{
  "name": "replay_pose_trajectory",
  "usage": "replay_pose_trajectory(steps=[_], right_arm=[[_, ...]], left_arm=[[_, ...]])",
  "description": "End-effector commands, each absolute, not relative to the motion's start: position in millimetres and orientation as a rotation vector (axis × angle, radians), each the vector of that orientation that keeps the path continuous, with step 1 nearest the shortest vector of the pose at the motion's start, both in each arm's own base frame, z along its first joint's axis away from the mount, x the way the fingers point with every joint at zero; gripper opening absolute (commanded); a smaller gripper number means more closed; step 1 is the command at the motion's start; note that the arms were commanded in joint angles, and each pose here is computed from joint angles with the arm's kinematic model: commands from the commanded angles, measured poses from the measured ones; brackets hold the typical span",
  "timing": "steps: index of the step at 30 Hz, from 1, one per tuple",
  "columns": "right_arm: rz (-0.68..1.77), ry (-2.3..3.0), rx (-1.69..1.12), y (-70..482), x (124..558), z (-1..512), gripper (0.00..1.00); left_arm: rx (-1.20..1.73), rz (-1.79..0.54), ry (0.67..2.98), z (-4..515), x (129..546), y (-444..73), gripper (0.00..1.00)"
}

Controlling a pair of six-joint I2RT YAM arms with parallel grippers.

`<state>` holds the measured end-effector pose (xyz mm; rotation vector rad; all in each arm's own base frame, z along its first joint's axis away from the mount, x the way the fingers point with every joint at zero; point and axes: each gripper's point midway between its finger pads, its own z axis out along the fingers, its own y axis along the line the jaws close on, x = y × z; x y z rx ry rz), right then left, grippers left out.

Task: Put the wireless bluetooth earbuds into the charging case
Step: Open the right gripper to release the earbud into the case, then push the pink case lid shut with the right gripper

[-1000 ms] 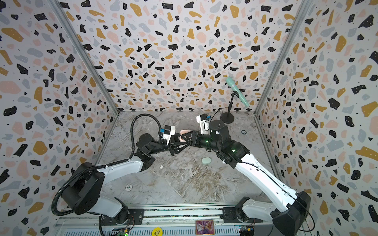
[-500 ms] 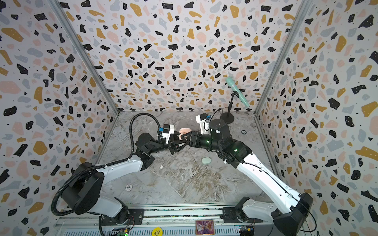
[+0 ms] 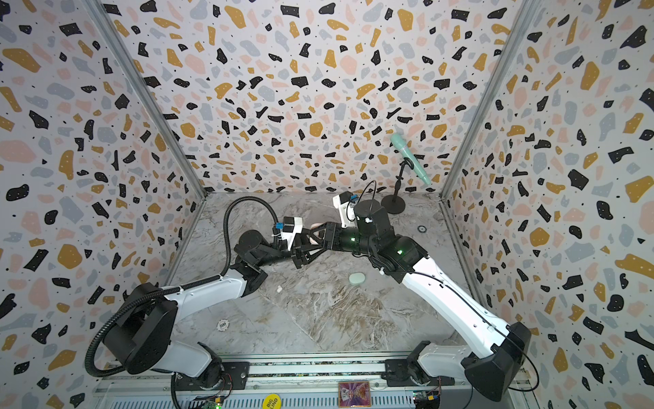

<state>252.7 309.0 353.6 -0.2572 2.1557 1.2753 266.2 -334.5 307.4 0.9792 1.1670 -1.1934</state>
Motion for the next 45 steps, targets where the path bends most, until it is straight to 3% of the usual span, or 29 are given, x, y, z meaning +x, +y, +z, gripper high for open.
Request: replay_pose_trajectory(steps=[1, 12, 21, 35, 45], right_arm=[[1.302, 2.132, -0.281, 311.5, 247.6, 368.3, 0.42], [1.319, 2.167, -0.249, 308.6, 235.2, 364.6, 0.41], [1.189, 2.213, -0.165, 288.6, 238.2, 357.8, 0.41], [1.102, 2.237, -0.308, 291.7, 226.0, 386.0, 0.41], [0.923, 2.258, -0.344, 277.8, 248.9, 398.0, 0.46]], left_arm=[[0.998, -1.16, 1.042, 336.1, 256.4, -331.1, 0.26], [0.996, -1.152, 1.045, 333.9, 258.8, -331.9, 0.26], [0.998, -1.153, 1.046, 334.4, 258.9, -332.2, 0.26], [1.032, -1.123, 1.088, 321.9, 261.3, -334.1, 0.26], [1.05, -1.134, 1.089, 318.4, 254.7, -332.2, 0.26]])
